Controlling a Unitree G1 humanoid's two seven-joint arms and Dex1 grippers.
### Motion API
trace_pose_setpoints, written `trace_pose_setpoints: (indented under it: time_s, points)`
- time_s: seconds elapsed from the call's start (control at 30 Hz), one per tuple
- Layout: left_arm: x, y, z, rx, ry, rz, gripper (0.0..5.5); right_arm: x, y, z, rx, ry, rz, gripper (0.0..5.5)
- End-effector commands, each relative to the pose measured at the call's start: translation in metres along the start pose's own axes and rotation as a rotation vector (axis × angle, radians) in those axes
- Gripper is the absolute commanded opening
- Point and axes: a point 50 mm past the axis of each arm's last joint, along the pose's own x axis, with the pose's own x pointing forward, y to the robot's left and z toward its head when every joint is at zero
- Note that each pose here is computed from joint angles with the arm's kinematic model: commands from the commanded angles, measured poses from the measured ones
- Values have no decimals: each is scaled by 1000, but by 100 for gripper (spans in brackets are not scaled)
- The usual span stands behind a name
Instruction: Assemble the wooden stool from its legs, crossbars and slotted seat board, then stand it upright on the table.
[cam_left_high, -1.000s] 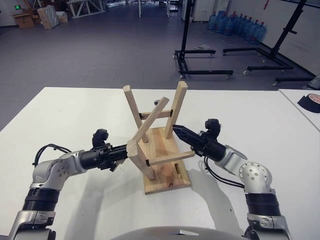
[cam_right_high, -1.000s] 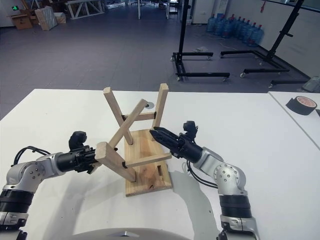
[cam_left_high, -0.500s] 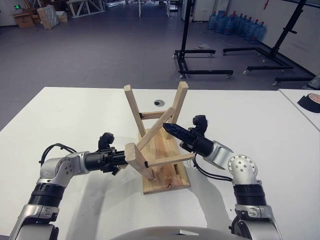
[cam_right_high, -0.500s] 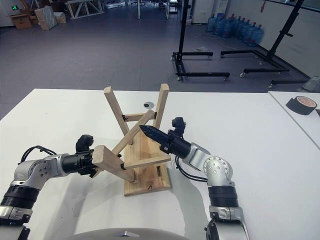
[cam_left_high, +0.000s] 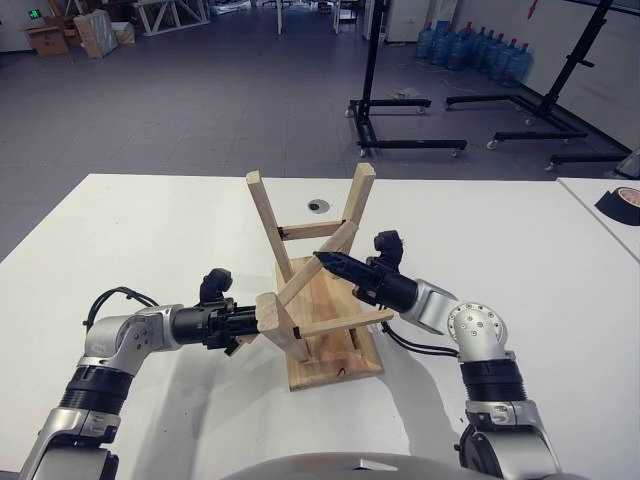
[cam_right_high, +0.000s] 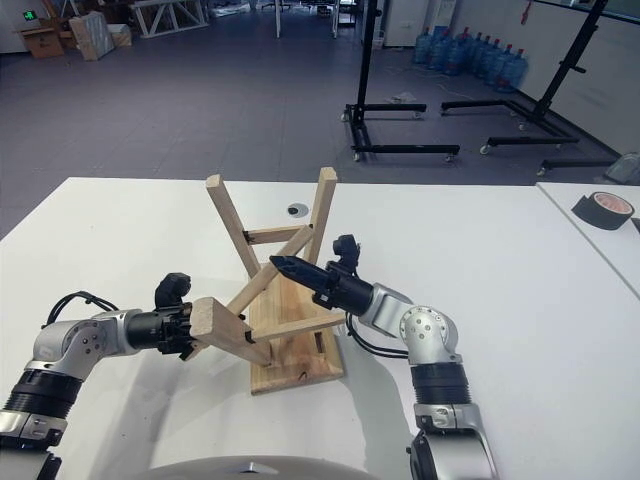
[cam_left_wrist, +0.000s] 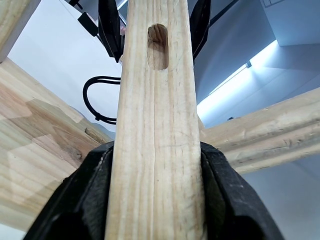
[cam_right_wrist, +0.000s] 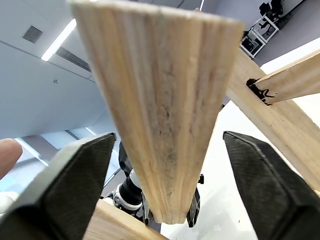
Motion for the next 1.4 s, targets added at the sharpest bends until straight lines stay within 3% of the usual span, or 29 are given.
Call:
trace_pose_setpoints:
  time_s: [0.03, 0.23, 0.43, 0.47, 0.7, 0.83, 0.97, 1.17, 1.4]
  points:
    - [2, 0, 7, 23, 14, -3, 204, 3, 0, 3, -15, -4, 0, 308]
    - [1, 0, 7, 27, 11, 1, 204, 2, 1, 4, -18, -7, 8, 203]
    - [4, 4, 6, 48, 0, 22, 204, 3, 2, 6, -40, -1, 14, 203]
    - [4, 3, 7, 50, -8, 17, 241, 3, 2, 6, -48, 1, 14, 203]
    - [-5, 2, 18, 99, -119, 66, 346, -1, 5, 19, -134, -36, -12, 203]
    - [-15, -1, 21, 135, -192, 115, 412, -20, 13, 36, -223, -66, -53, 203]
    - [-23, -8, 14, 167, -260, 169, 455, -60, 32, 64, -366, -69, -131, 203]
    - [-22, -15, -6, 185, -291, 241, 455, -100, 49, 86, -521, 24, -241, 203]
    - [-20, -8, -19, 251, -263, 426, 455, -111, 63, 85, -622, 175, -190, 203]
